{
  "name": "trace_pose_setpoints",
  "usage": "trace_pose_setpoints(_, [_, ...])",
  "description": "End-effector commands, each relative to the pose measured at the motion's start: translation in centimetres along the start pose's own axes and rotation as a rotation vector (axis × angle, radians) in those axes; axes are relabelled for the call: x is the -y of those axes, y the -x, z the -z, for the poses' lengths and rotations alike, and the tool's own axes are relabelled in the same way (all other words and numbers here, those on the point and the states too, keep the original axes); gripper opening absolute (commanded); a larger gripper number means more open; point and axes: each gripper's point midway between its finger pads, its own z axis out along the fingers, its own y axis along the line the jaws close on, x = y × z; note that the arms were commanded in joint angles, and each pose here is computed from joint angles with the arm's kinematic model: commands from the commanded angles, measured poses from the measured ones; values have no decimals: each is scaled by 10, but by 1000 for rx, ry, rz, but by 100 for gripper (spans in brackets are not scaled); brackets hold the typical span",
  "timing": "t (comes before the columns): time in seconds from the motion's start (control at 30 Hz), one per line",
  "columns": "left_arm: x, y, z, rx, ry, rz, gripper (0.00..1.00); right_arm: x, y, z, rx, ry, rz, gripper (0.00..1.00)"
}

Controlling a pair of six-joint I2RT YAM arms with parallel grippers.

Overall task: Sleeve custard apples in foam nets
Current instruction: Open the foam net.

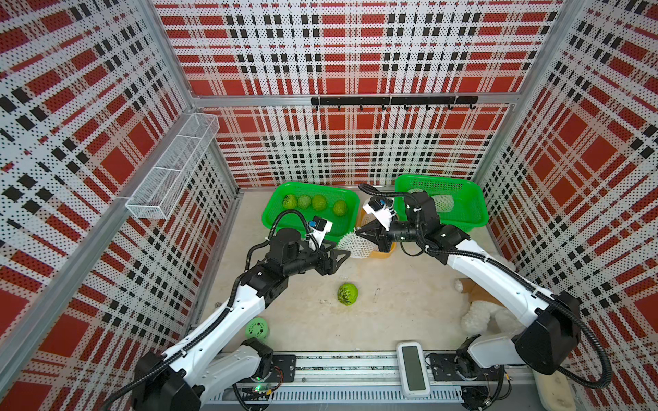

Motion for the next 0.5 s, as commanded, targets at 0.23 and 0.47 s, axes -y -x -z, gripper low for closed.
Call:
trace_pose_setpoints(0.23, [7, 15, 2, 39, -42, -33, 53, -11, 19, 5, 50, -2, 32, 9])
trace_pose_setpoints(0.47, [11, 15, 1, 33, -70, -37, 22, -5, 19, 5, 41, -39, 19, 19])
